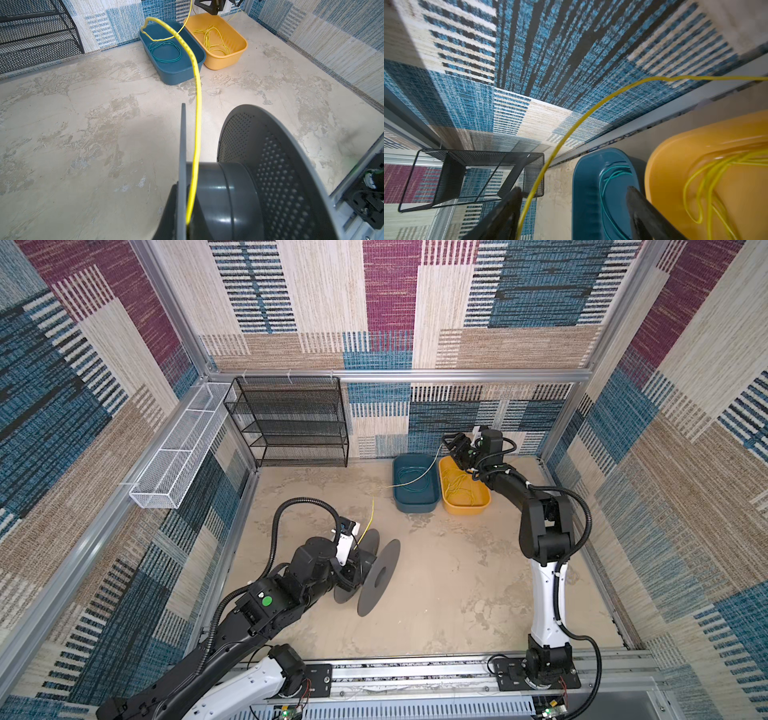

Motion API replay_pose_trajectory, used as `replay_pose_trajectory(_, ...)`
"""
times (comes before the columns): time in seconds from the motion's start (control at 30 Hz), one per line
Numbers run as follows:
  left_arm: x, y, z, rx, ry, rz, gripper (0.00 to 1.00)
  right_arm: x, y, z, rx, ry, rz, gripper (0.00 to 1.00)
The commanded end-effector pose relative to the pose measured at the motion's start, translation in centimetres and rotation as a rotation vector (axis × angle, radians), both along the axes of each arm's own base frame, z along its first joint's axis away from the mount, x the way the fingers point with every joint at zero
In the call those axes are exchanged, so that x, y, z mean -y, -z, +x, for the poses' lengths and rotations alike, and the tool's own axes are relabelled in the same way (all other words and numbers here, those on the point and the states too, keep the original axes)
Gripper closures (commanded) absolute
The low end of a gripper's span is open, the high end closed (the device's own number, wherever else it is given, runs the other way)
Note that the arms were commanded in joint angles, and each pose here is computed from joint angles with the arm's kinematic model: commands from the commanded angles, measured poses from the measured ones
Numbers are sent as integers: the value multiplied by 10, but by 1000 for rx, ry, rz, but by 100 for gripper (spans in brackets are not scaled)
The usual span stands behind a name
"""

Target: Wrap the cables

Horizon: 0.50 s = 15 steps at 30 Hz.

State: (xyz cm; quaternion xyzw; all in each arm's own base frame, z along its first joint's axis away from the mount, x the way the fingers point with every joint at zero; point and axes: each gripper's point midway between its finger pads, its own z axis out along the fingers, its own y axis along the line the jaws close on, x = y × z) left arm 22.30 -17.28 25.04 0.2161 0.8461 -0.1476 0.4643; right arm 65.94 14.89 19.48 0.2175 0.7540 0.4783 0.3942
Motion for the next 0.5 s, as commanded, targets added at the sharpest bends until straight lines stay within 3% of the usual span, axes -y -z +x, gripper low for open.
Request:
replay_pose_trajectory(0.0,1,-5,0,29,14,1,100,-9,-22,9,58,-36,118,21)
replay_pose_trajectory(0.1,0,-5,0,33,14,-2,100,-10,-24,14,63,-37,146,26)
replay_pose_trajectory(0.37,-2,-7,-4,40,22,-8,100,-2,-21,35,35,-38,168,88)
replay_pose_trajectory(0.47,-4,-10,-6,53,20,-17,100,3,-24,35,46,-27,177,96)
